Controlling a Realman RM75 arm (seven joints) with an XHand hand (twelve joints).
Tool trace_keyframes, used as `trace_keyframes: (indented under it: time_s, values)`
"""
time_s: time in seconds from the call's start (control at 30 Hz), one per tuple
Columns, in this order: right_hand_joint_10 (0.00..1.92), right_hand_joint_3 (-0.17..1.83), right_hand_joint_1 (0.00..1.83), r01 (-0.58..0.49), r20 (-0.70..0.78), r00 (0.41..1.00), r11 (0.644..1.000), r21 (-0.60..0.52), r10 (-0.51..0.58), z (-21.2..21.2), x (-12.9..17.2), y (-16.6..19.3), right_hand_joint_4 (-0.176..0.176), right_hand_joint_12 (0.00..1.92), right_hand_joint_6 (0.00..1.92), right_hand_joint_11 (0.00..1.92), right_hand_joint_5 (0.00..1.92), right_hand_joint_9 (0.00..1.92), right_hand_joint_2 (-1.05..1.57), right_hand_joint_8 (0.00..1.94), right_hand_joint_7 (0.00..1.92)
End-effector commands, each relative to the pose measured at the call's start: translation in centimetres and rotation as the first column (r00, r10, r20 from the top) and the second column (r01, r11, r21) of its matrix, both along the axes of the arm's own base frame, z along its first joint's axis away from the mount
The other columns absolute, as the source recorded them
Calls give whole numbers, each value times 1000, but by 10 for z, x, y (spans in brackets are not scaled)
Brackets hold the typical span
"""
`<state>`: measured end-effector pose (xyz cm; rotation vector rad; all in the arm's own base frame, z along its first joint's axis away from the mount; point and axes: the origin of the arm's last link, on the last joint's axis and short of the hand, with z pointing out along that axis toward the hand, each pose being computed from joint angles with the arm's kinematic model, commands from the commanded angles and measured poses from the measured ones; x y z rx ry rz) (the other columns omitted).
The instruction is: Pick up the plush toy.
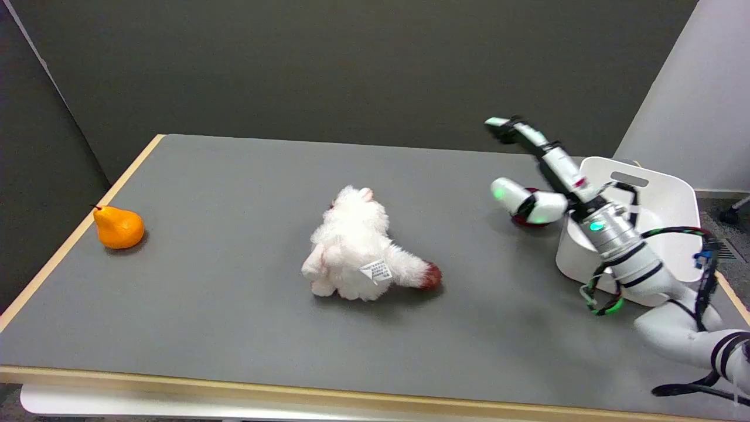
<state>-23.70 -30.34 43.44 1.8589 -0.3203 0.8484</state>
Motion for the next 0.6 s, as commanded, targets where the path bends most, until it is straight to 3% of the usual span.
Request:
trace_keyframes:
  time_s: [0.03,0.27,0.47,0.6]
  values:
    - [763,932,447,130,-490,862,991,-30,-128,-158,-28,23,-69,1065,459,-1,175,119,583,462,229]
    - [769,926,427,227,-442,871,973,-28,-216,-190,-48,33,-70,1063,460,-1,176,125,577,464,232]
    - [799,920,415,311,-529,799,950,-44,-286,-210,-63,34,-88,1096,457,-1,174,139,586,492,250]
    - [824,916,406,339,-507,803,940,-42,-312,-216,-62,36,-101,1124,449,-1,167,149,594,516,269]
